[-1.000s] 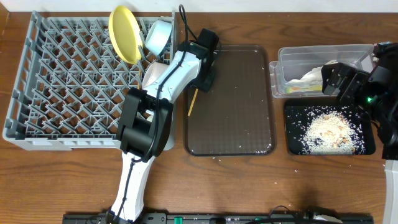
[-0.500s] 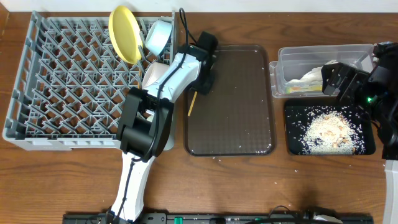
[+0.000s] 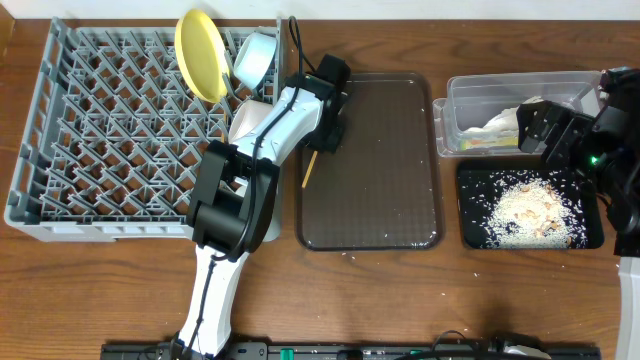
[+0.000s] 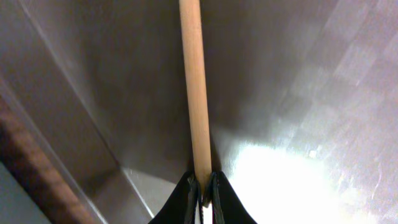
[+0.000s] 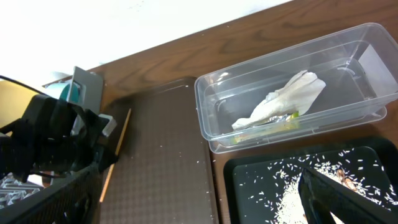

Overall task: Sort waste into correct bins and load items into the dishwasher
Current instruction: 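Pinch the second wooden chopstick with the left gripper, then carry the second chopstick into the rack beside the first, then release the chopstick and pull the left gripper back out of the rack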

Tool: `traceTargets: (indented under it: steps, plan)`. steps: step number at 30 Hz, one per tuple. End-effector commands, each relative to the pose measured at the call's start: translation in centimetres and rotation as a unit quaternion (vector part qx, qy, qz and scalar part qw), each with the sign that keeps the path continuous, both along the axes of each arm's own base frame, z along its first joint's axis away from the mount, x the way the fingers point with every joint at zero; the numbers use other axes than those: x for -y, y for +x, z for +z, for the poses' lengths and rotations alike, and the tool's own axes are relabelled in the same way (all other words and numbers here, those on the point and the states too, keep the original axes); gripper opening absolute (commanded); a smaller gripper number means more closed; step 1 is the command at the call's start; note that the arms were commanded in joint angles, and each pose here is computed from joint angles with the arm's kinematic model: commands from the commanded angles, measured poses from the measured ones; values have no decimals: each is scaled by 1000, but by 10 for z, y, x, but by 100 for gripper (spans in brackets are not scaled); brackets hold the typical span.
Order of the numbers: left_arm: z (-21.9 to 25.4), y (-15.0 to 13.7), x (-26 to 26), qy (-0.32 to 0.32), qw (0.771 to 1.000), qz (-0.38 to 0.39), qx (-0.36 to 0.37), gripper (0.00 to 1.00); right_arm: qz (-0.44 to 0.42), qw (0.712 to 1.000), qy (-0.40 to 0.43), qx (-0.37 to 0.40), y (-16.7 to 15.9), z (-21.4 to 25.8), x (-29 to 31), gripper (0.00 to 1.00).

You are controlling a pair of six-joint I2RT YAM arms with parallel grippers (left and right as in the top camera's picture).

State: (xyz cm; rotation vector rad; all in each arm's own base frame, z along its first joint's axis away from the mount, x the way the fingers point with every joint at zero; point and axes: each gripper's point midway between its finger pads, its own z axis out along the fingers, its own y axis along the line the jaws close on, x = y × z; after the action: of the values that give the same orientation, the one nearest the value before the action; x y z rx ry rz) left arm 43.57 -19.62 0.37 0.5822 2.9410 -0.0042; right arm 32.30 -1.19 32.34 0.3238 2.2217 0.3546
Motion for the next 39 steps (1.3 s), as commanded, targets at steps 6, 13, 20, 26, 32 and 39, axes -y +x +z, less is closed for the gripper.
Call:
traceTargets:
  steps: [6,13,20,26,32,39]
  plan:
    - [94,5,5,-21,998,-3,54,7,-8,1000,5,2,0,2,3,99]
    - [212,-2,-26,-39,985,22,168,8,-7,1000,5,2,0,2,3,99]
    - [242,-16,-115,56,977,93,184,8,-7,1000,5,2,0,2,3,99]
    - [214,-19,-182,88,975,157,130,8,-7,1000,5,2,0,2,3,99]
    - [177,-13,-208,43,980,179,79,8,-7,1000,5,2,0,2,3,99]
    - [137,-9,-213,43,983,174,28,8,-7,1000,5,2,0,2,3,99]
